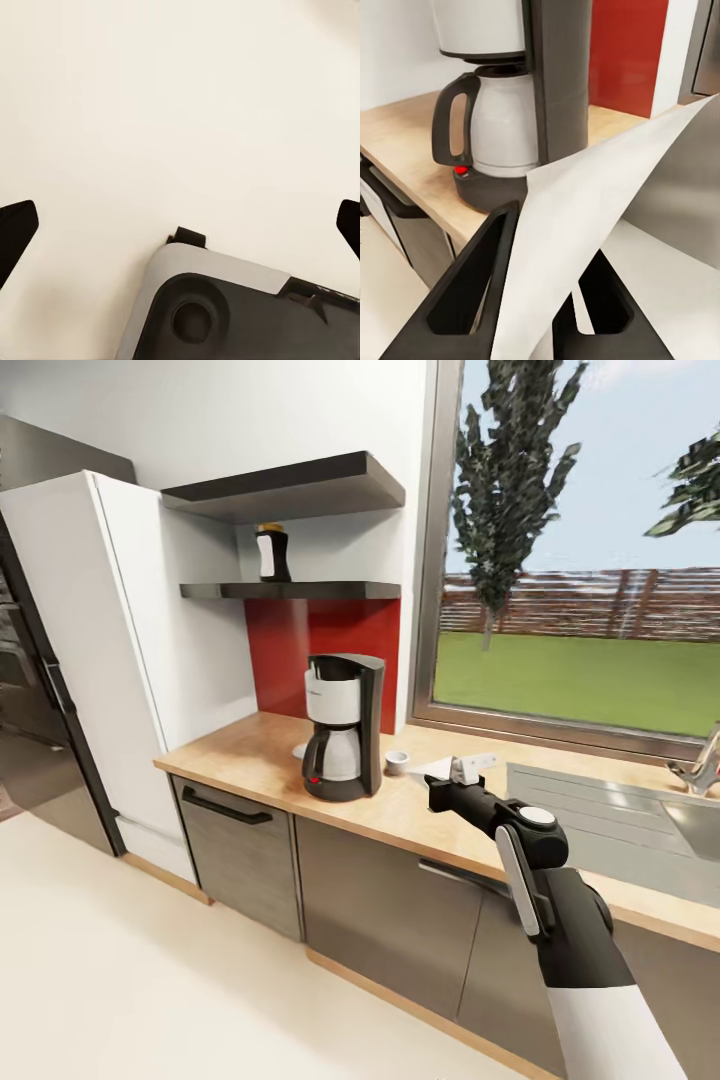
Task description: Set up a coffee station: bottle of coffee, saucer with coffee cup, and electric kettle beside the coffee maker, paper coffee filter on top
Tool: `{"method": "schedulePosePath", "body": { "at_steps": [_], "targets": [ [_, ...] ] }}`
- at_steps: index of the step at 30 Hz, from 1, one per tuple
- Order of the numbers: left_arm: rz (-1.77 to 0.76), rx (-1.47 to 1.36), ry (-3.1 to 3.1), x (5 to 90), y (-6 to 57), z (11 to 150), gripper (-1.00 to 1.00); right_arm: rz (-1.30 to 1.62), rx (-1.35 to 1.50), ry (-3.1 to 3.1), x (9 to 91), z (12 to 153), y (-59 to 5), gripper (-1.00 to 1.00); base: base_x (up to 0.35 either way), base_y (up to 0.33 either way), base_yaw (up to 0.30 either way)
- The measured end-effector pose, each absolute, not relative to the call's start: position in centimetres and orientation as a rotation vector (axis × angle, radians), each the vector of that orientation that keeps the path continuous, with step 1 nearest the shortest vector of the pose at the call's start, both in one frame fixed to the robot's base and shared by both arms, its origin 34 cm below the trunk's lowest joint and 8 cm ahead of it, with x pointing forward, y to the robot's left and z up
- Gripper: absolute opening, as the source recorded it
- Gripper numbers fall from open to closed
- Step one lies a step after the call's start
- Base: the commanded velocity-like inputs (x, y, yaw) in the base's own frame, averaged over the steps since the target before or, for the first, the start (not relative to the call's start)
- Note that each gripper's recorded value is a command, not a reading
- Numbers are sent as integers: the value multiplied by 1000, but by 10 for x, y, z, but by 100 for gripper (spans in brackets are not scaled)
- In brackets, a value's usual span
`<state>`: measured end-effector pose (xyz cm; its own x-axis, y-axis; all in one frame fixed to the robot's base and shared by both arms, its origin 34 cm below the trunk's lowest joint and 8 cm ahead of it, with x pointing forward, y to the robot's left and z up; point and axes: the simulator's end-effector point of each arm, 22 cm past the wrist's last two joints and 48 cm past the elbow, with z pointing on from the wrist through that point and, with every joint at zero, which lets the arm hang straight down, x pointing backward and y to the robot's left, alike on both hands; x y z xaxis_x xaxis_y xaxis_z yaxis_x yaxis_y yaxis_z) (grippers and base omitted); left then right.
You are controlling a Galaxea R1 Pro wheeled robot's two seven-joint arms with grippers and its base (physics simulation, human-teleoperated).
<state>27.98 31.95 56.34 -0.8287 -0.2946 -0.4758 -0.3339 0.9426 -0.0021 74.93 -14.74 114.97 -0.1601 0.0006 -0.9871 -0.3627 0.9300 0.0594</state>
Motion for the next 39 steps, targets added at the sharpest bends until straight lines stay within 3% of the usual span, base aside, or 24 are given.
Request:
{"method": "schedulePosePath", "body": {
  "at_steps": [18, 30, 39],
  "targets": [
    [112, -454, 2611, 280, 320, 564, 100, 340, -262, 1852, 746, 1134, -151, -100, 28, 37, 0],
    [113, -455, 2611, 280, 320, 563, 100, 299, -274, 1798, 774, 1240, -157, -100, 38, 22, 0],
    [112, -454, 2612, 280, 320, 563, 100, 169, -276, 1848, 829, 1302, -195, -100, 2, 1, 0]
  ]
}}
